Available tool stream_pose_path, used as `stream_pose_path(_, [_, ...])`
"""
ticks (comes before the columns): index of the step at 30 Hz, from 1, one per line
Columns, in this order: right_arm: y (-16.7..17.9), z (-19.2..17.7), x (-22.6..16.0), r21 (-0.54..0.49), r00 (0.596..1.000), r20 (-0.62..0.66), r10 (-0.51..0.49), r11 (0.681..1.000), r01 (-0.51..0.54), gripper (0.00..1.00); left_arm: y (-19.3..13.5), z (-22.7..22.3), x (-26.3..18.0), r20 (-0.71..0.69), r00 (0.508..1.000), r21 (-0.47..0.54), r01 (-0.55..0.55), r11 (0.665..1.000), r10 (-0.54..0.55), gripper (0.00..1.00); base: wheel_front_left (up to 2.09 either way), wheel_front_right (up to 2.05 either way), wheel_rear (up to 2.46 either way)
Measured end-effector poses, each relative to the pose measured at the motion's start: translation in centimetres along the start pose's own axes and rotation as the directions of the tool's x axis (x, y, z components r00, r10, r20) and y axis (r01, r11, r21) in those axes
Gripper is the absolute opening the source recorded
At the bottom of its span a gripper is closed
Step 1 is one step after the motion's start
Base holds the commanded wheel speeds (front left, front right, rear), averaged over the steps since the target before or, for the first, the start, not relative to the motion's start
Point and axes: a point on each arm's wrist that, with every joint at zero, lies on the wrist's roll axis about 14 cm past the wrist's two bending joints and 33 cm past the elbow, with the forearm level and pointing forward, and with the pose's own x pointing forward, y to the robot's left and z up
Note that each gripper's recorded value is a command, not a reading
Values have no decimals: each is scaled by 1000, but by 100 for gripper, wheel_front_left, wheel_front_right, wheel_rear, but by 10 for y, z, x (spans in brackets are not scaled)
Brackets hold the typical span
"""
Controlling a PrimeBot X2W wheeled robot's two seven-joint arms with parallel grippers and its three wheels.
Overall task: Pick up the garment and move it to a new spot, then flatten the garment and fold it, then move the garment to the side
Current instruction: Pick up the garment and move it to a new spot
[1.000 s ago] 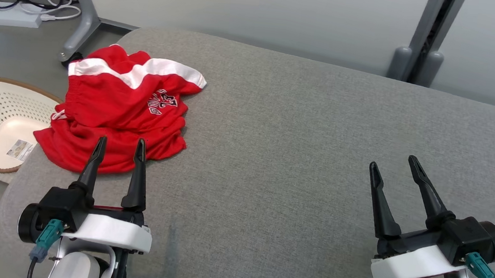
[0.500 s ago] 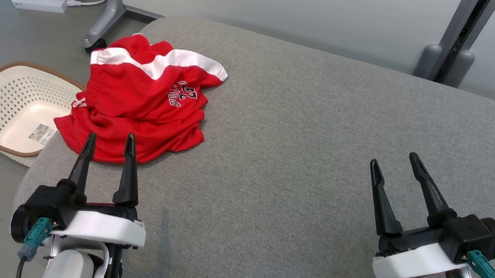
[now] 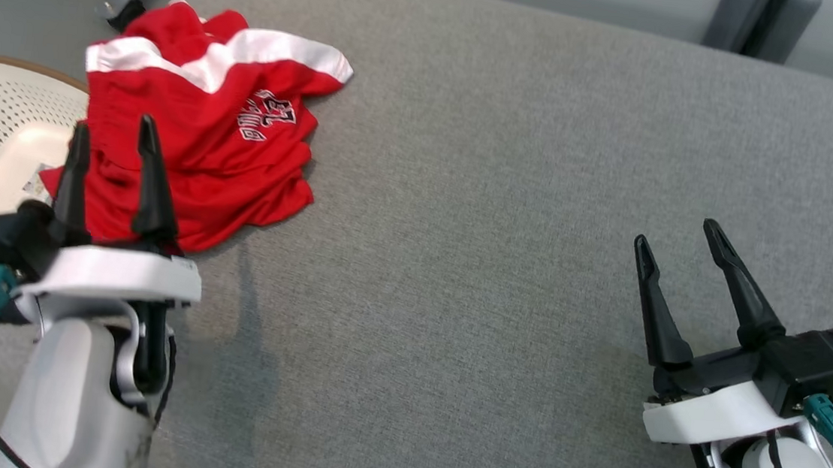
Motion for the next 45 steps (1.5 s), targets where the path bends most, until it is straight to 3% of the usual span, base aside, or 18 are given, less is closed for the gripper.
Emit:
stream_pose_path(11, [-23, -38, 9, 16, 998, -57, -8, 1000, 9, 100, -1, -57, 65, -136, 989, 7, -61, 998, 61, 100, 0, 0, 0])
stream_pose_path(16, [-28, -49, 1, 29, 995, -93, -21, 999, 24, 100, 8, -71, 92, -206, 973, 88, -82, 993, 98, 100, 0, 0, 0])
stream_pose_path(23, [-31, -52, -2, 34, 994, -103, -31, 999, 34, 100, 25, -92, 101, -359, 920, 225, -80, 971, 159, 100, 0, 0, 0])
stream_pose_path(29, [-33, -50, 0, 38, 995, -95, -40, 998, 43, 100, 19, -119, 93, -499, 854, 239, -25, 971, 145, 100, 0, 0, 0])
stream_pose_path(33, [-34, -49, -2, 39, 994, -95, -45, 998, 48, 100, 21, -119, 97, -503, 851, 256, -16, 966, 148, 100, 0, 0, 0])
stream_pose_path(34, [-35, -49, -2, 39, 994, -95, -46, 998, 50, 100, 21, -120, 97, -501, 853, 260, -13, 966, 146, 35, 0, 0, 0])
stream_pose_path(35, [-35, -49, -2, 38, 994, -95, -49, 998, 52, 100, 20, -120, 97, -494, 858, 261, -10, 965, 143, 0, 0, 0, 0])
stream_pose_path(41, [-36, -42, -4, 31, 995, -86, -57, 998, 59, 100, 17, -103, 102, -400, 910, 251, -11, 968, 114, 0, 0, 0, 0])
stream_pose_path(45, [-33, -33, -6, 30, 995, -73, -62, 998, 64, 100, 7, -87, 102, -337, 939, 175, -8, 985, 67, 0, 0, 0, 0])
